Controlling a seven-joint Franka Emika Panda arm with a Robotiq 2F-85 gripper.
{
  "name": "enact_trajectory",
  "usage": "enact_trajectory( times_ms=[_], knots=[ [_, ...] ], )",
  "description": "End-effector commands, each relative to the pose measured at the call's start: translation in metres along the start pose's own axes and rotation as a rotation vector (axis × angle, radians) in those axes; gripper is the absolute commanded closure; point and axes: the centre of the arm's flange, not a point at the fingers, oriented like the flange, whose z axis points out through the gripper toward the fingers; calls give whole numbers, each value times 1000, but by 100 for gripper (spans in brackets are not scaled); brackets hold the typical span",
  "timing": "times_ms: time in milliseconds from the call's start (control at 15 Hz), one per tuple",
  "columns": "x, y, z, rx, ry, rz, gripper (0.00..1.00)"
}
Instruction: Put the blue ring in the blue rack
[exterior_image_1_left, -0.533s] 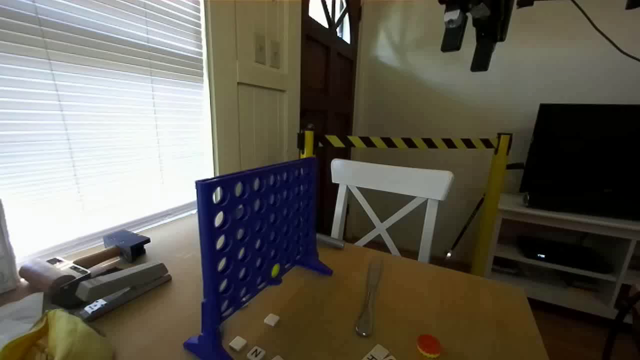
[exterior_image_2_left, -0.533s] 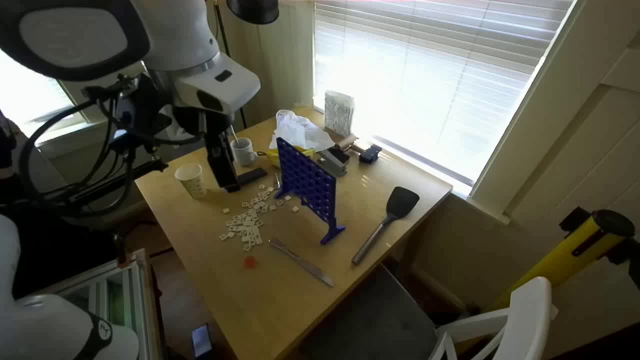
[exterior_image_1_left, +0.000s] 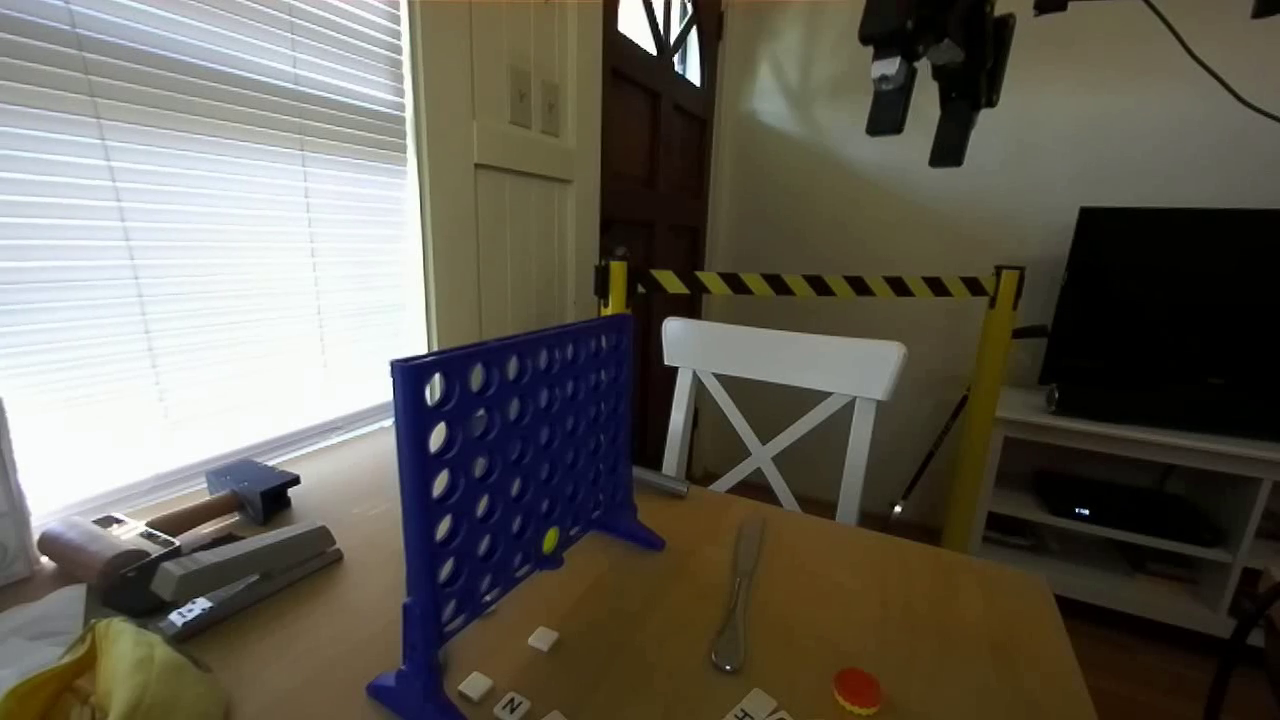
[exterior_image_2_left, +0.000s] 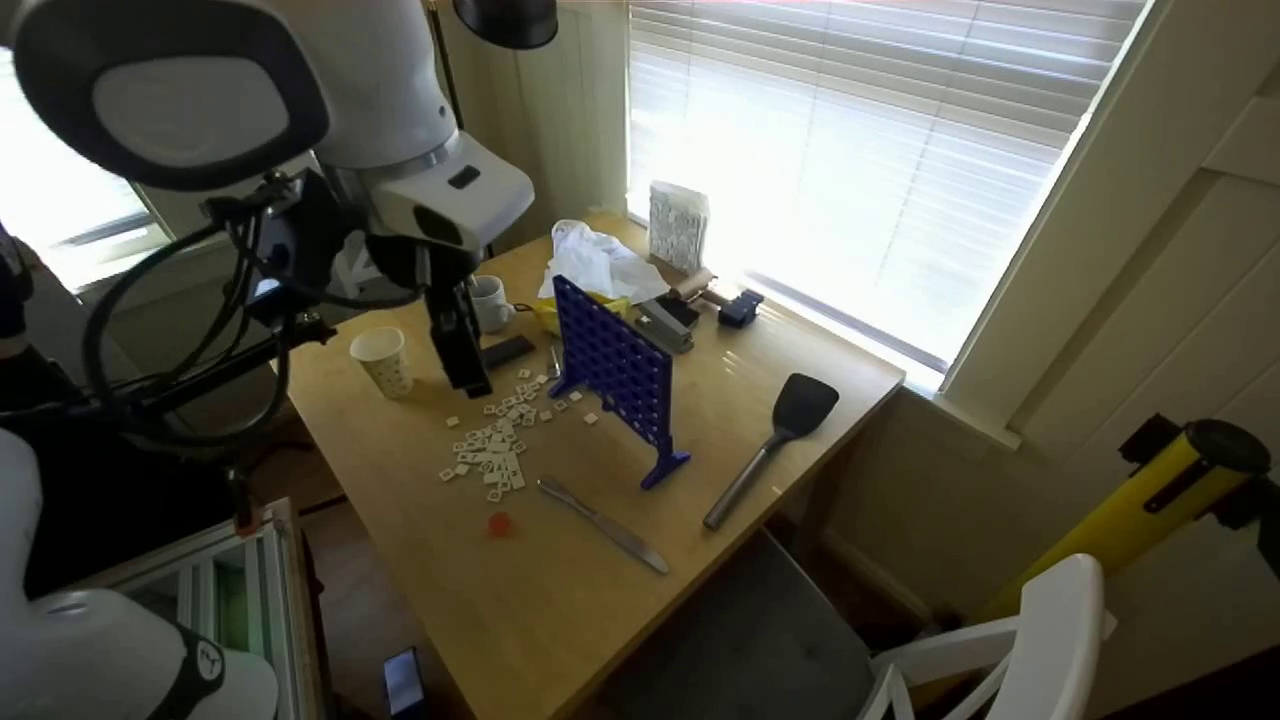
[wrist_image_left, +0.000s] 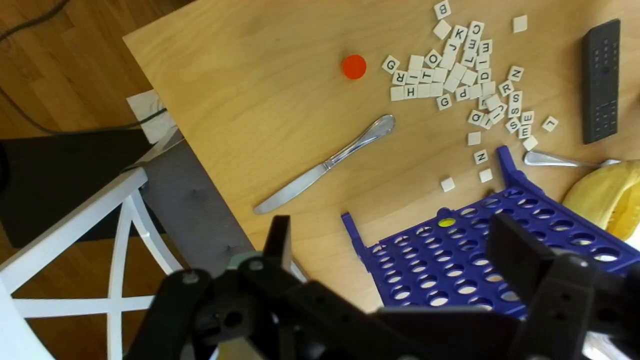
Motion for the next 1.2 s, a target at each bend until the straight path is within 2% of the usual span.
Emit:
enact_trajectory(
  times_ms=[0,133,400,600,933,1067,1133],
  knots=[
    [14,-5,52,-61,-11,60,0],
    [15,-2,79,-80,-37,80,0],
    [22,3,133,-48,-46,-25,0],
    [21,14,167,26,-55,-202,0],
    [13,24,216,149,-116,-411,0],
    [12,27,231,182,-157,-414,0],
    [6,21,209,138,-129,-393,0]
  ],
)
